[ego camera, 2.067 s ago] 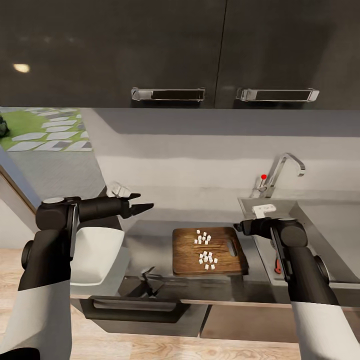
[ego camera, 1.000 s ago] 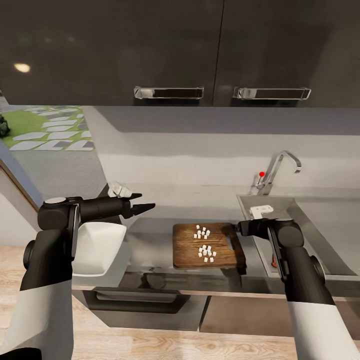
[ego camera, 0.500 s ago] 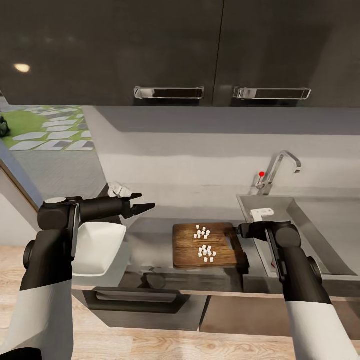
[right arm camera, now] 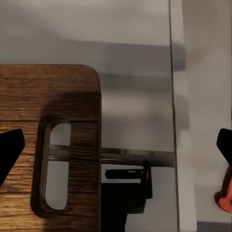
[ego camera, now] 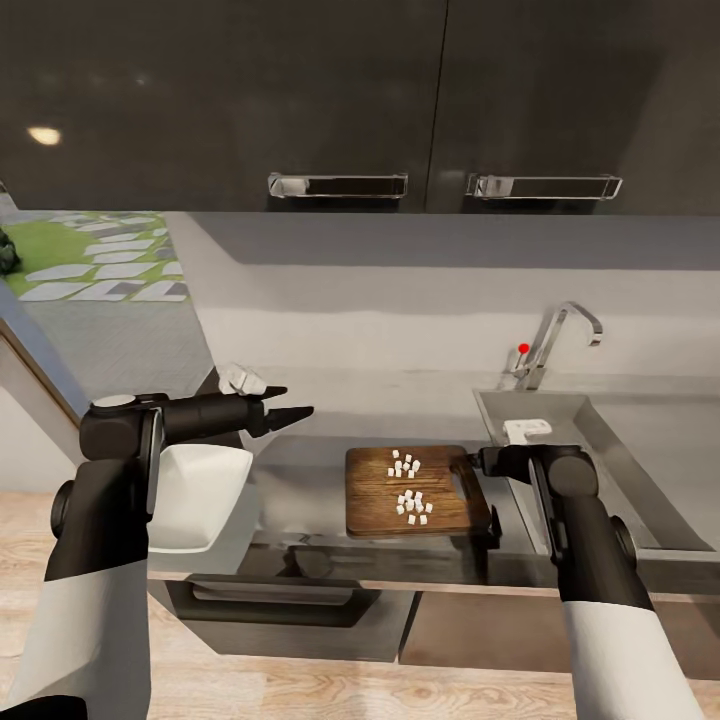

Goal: In the kitchen, take the Vidalia onion out of the sink, dice it on the chopping board with the paring knife, put the diced onion into the bowl on the countertop, then place both the paring knife and the chopping board into the sink.

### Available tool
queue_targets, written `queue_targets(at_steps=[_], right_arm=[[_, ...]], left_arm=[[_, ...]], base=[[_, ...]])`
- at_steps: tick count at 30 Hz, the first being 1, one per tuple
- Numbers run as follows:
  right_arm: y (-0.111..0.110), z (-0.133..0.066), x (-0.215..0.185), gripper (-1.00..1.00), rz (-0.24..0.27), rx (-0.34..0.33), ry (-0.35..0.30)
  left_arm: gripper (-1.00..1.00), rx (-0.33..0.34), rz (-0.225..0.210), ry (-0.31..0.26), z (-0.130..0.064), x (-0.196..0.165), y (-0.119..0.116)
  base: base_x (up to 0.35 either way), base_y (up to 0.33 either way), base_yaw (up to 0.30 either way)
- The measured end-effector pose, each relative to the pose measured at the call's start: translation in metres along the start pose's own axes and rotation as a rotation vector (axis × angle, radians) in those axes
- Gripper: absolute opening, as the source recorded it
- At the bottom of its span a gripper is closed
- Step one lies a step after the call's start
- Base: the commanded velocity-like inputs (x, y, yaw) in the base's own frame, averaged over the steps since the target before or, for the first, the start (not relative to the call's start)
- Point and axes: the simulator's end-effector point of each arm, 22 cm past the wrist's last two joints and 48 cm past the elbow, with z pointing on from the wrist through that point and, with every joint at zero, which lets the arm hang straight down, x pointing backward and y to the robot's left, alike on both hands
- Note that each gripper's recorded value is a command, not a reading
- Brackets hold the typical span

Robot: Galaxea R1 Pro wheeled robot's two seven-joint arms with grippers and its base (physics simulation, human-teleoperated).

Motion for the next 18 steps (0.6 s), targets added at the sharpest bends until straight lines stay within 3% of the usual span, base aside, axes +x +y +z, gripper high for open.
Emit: queue_targets(at_steps=[18], right_arm=[[0.0070,0.0053,0.0076,1.00,0.006,-0.008,0.021]], left_arm=[[1.00,0.003,0.000,0.000,0.0000,0.0000,-0.0007]], base=[[0.000,0.000,0.000]])
